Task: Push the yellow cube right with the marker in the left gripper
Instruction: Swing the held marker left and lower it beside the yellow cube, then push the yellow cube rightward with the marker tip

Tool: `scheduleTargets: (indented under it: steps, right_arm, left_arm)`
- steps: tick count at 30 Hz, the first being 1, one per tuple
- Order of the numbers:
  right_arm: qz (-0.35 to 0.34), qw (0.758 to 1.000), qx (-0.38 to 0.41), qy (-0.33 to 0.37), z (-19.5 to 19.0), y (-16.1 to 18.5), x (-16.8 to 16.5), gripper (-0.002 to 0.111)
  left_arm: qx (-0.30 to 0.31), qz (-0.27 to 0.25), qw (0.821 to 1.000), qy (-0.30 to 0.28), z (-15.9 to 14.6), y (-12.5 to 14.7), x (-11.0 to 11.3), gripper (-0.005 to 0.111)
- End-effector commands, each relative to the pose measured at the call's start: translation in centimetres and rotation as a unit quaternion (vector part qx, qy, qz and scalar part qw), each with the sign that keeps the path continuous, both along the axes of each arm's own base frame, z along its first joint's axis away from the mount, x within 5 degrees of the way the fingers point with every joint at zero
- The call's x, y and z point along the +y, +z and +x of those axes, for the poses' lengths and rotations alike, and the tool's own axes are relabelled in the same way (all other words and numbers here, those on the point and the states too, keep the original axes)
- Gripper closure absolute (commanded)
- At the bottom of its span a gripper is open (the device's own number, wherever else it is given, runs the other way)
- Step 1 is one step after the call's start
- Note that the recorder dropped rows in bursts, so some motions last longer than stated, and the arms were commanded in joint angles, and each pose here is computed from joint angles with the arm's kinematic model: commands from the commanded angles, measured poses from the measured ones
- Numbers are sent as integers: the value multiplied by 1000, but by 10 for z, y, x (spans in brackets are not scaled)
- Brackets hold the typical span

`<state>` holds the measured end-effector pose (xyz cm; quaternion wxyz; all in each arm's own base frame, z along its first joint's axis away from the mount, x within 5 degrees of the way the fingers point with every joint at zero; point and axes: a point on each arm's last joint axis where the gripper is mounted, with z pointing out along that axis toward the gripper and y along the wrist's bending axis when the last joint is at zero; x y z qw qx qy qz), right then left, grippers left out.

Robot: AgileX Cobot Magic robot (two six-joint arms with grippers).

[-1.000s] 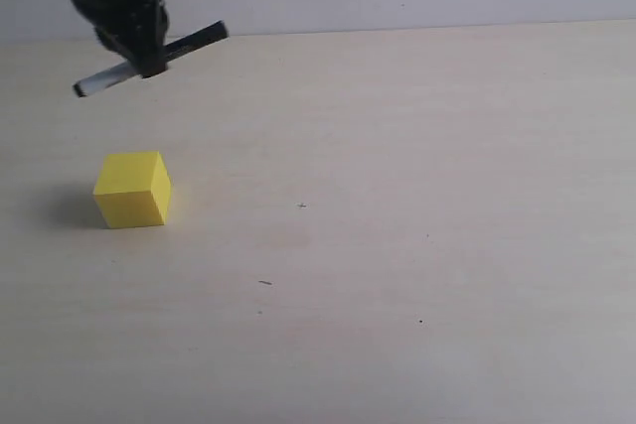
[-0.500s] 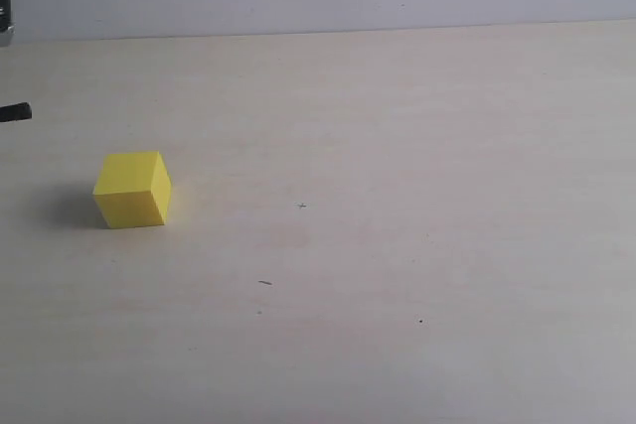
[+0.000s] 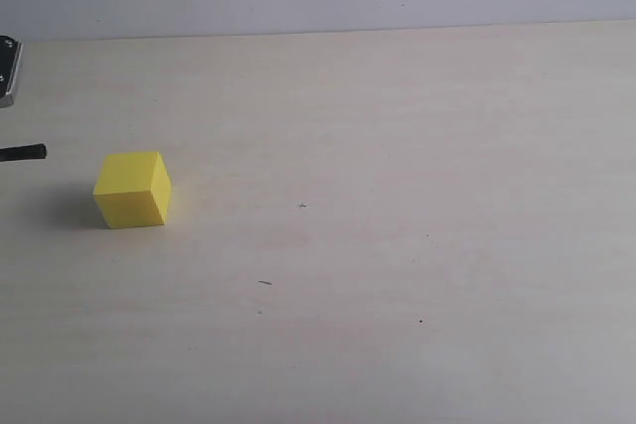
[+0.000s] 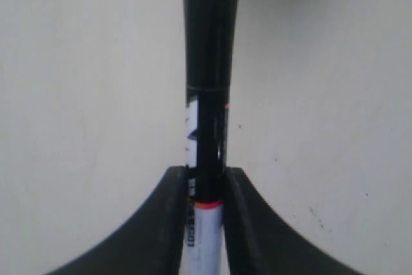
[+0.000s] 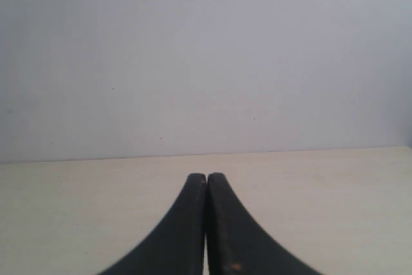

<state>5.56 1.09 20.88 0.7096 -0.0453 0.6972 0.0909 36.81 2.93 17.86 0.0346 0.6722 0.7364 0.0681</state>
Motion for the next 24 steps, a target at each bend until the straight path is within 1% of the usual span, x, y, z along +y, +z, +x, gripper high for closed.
scheduleTargets:
  steps: [1,4,7,10,12,17,24]
  right_arm:
    - [-1,1000,-3,-3,0,-1,0,108]
    - [-1,1000,-3,-3,0,-1,0,108]
    - [-1,1000,-3,-3,0,-1,0,108]
    - [-1,1000,-3,-3,0,-1,0,108]
    - [-1,1000,-3,-3,0,-1,0,108]
    - [-1,1000,-3,-3,0,-1,0,108]
    - [-1,1000,-3,-3,0,-1,0,108]
  left_arm:
    - [12,-16,1000,-1,3,-18,-2,107]
    - [14,-4,1000,18,5,-24,1,107]
    - [16,4,1000,-7,6,-26,2,107]
    - [22,6,1000,-17,5,-26,-1,107]
    - [23,13,999,-35,5,-26,-6,107]
    - [28,21,996,-79,7,-32,-31,107]
    - [60,14,995,-77,5,-46,-35,107]
